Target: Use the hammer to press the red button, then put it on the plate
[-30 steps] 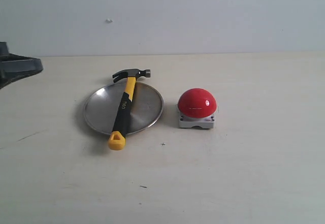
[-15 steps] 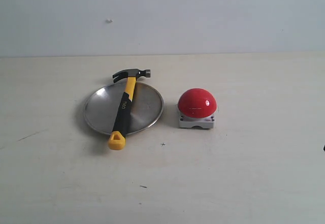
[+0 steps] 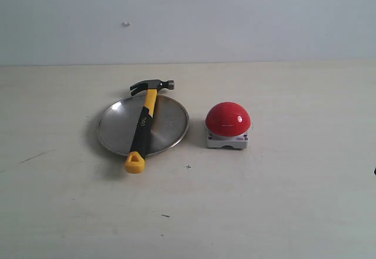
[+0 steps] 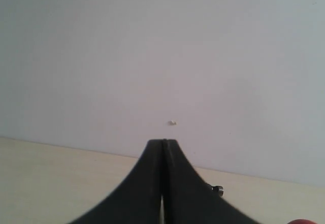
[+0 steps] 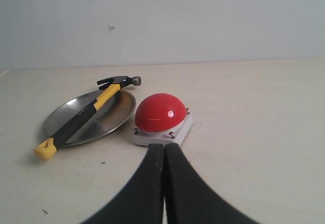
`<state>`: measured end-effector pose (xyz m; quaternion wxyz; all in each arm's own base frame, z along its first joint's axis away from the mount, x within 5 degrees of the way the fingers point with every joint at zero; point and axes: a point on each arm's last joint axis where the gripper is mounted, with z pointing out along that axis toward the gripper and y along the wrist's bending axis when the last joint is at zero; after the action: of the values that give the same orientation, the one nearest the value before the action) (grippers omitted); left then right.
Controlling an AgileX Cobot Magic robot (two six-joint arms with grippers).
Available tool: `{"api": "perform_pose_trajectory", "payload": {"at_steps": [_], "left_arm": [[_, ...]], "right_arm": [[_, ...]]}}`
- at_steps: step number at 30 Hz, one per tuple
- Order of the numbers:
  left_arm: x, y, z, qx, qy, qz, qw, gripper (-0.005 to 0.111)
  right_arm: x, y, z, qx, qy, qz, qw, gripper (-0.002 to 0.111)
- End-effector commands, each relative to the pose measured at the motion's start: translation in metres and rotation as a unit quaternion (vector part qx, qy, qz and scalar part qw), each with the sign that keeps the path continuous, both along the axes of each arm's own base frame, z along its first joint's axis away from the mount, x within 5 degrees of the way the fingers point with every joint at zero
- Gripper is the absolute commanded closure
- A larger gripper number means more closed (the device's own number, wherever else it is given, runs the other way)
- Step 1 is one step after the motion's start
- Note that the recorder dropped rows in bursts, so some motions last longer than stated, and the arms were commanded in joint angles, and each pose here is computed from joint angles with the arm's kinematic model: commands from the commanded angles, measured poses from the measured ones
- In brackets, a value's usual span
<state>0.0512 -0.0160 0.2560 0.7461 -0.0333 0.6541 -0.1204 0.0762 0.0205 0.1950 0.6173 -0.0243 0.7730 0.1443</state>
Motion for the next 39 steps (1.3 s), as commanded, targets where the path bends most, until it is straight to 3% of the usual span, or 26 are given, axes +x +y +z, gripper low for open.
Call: {"api": "perform_pose_trajectory", "payload": {"at_steps": [1, 8, 15, 39], "left_arm": [[-0.0004, -0.0007, -0.0019, -0.017, 0.001, -0.005, 1.0, 0.107], [-0.0002, -0.0006, -0.0019, -0.018, 0.002, -0.006, 1.0, 0.107], [-0.0018, -0.0053, -0.0021, -0.017, 0.003, -0.05, 0.999, 0.107], [-0.0014, -0.0032, -0.0019, -0.023, 0.003, -0.039, 0.999, 0.107]], "right_arm": [[-0.0005, -0.0002, -0.0012, -0.005, -0.002, 0.001, 1.0, 0.108], [-0.0005, -0.0002, -0.0012, -0.005, -0.002, 0.001, 1.0, 0.108], [-0.0005, -0.0002, -0.0012, -0.005, -0.002, 0.001, 1.0, 0.108], [-0.0005, -0.0002, -0.0012, -0.005, -0.002, 0.001, 1.0, 0.108]]}}
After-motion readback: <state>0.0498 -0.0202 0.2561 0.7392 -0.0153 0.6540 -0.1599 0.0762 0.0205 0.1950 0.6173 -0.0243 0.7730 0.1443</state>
